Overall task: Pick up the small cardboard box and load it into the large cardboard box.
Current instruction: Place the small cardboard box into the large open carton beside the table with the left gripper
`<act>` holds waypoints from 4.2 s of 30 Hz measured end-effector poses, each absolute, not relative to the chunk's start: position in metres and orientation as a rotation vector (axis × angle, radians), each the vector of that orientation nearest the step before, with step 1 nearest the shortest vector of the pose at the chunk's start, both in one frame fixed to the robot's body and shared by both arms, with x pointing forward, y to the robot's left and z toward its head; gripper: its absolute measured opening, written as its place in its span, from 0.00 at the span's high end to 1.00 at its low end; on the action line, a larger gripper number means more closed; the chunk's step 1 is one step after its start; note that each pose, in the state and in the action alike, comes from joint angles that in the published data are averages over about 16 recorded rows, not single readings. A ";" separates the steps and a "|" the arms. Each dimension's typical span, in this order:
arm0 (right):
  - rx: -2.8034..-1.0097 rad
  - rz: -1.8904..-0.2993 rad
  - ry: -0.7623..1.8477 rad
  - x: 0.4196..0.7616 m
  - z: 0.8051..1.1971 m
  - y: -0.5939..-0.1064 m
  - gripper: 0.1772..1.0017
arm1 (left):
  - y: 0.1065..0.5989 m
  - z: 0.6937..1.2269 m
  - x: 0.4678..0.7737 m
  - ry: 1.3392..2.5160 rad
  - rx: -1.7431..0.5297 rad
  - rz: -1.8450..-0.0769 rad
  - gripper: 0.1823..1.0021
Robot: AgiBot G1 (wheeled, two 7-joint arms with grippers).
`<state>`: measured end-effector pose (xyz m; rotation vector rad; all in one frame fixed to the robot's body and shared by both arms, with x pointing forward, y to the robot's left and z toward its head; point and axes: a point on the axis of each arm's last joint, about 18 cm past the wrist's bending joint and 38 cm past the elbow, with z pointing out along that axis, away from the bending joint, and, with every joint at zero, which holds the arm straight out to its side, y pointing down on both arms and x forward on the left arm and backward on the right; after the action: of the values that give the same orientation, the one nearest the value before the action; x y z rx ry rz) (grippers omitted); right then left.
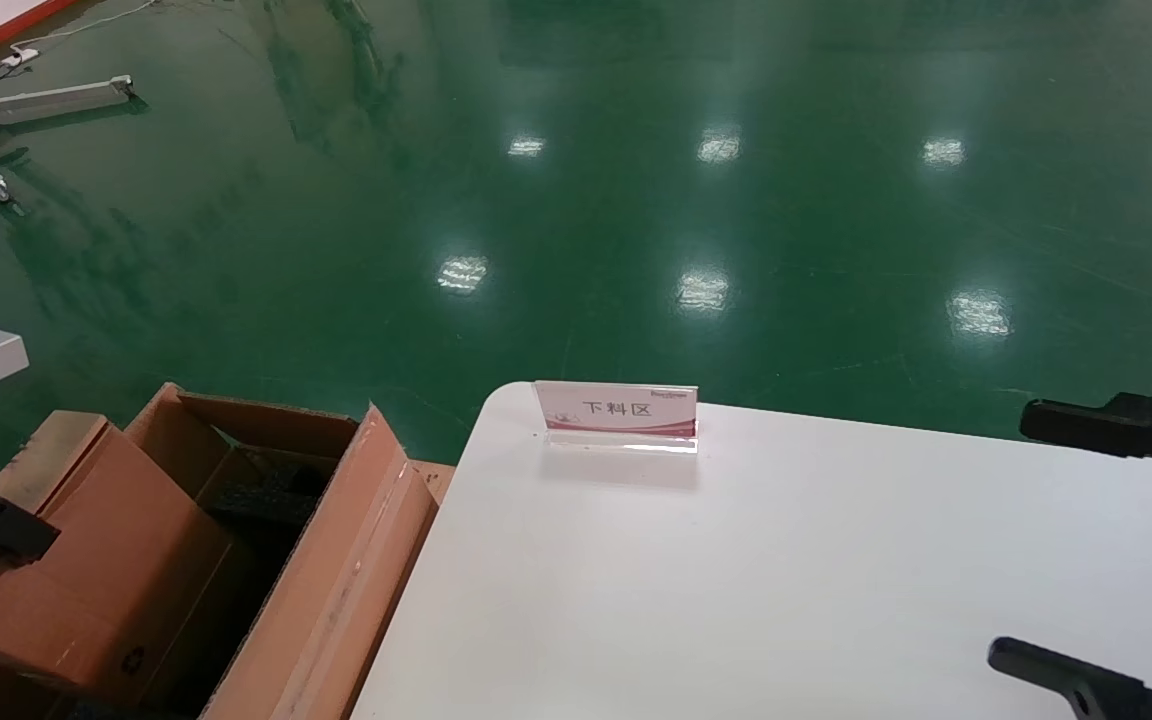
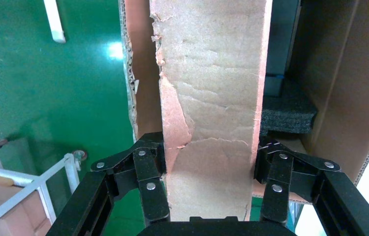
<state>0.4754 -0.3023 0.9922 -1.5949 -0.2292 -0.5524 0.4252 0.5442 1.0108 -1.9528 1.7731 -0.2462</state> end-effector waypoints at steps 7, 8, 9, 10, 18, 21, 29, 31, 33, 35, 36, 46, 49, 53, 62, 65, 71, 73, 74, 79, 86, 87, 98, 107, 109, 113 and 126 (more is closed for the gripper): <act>-1.595 -0.552 -0.229 0.475 0.992 -0.302 0.01 | 0.546 1.005 0.427 1.759 -1.968 -0.216 0.81; -1.595 -0.552 -0.229 0.475 0.992 -0.302 0.01 | 0.546 1.004 0.427 1.757 -1.969 -0.211 0.81; -1.595 -0.552 -0.229 0.475 0.992 -0.302 0.01 | 0.547 1.003 0.427 1.754 -1.971 -0.206 0.81; -1.595 -0.552 -0.229 0.475 0.992 -0.302 0.01 | 0.547 1.002 0.427 1.752 -1.972 -0.202 0.81; -1.595 -0.552 -0.229 0.475 0.992 -0.302 0.01 | 0.552 0.996 0.431 1.731 -1.968 -0.162 0.81; -1.595 -0.552 -0.229 0.475 0.992 -0.302 0.01 | 0.554 0.995 0.433 1.723 -1.957 -0.147 0.81; -1.595 -0.552 -0.229 0.475 0.992 -0.302 0.01 | 0.560 0.992 0.442 1.706 -1.906 -0.118 0.81; -1.595 -0.552 -0.229 0.475 0.992 -0.302 0.01 | 0.560 0.992 0.445 1.705 -1.891 -0.115 0.81; -1.595 -0.552 -0.229 0.475 0.992 -0.302 0.01 | 0.561 0.991 0.447 1.705 -1.876 -0.112 0.81; -1.595 -0.552 -0.229 0.475 0.992 -0.302 0.01 | 0.562 0.990 0.450 1.706 -1.862 -0.111 0.81; -1.595 -0.552 -0.229 0.475 0.992 -0.302 0.01 | 0.562 0.989 0.451 1.707 -1.856 -0.111 0.81; -1.595 -0.552 -0.229 0.475 0.992 -0.302 0.01 | 0.561 0.980 0.460 1.721 -1.821 -0.105 0.81; -1.595 -0.552 -0.229 0.475 0.992 -0.302 0.01 | 0.561 0.976 0.462 1.724 -1.819 -0.100 0.81; -1.595 -0.552 -0.229 0.475 0.992 -0.302 0.01 | 0.561 0.972 0.464 1.726 -1.819 -0.091 0.82; -1.595 -0.552 -0.229 0.475 0.992 -0.302 0.01 | 0.561 0.962 0.468 1.727 -1.820 -0.063 0.83; -1.595 -0.552 -0.229 0.475 0.992 -0.302 0.01 | 0.561 0.958 0.469 1.728 -1.819 -0.054 0.83; -1.595 -0.552 -0.229 0.475 0.992 -0.302 0.01 | 0.562 0.948 0.473 1.729 -1.817 -0.039 0.83; -1.595 -0.552 -0.229 0.475 0.992 -0.302 0.01 | 0.563 0.945 0.474 1.728 -1.817 -0.035 0.83; -1.595 -0.552 -0.229 0.475 0.992 -0.302 0.01 | 0.563 0.943 0.475 1.728 -1.817 -0.034 0.83; -1.595 -0.552 -0.229 0.475 0.992 -0.302 0.01 | 0.565 0.935 0.478 1.725 -1.818 -0.028 0.83; -1.595 -0.552 -0.229 0.475 0.992 -0.302 0.01 | 0.567 0.924 0.482 1.720 -1.827 -0.023 0.83; -1.595 -0.552 -0.229 0.475 0.992 -0.302 0.01 | 0.567 0.923 0.483 1.719 -1.829 -0.022 0.83; -1.595 -0.552 -0.229 0.475 0.992 -0.302 0.01 | 0.568 0.910 0.487 1.716 -1.850 -0.014 0.83; -1.595 -0.552 -0.229 0.475 0.992 -0.302 0.01 | 0.567 0.906 0.488 1.716 -1.859 -0.010 0.83; -1.595 -0.552 -0.229 0.475 0.992 -0.302 0.01 | 0.567 0.906 0.489 1.716 -1.860 -0.009 0.83; -1.595 -0.552 -0.229 0.475 0.992 -0.302 0.01 | 0.568 0.905 0.489 1.716 -1.860 -0.008 0.80; -1.595 -0.552 -0.229 0.475 0.992 -0.302 0.01 | 0.568 0.905 0.489 1.716 -1.860 -0.007 0.59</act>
<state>0.4754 -0.3023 0.9921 -1.5947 -0.2287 -0.5525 0.4890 0.5675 0.9047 -1.8596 1.7163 -0.0074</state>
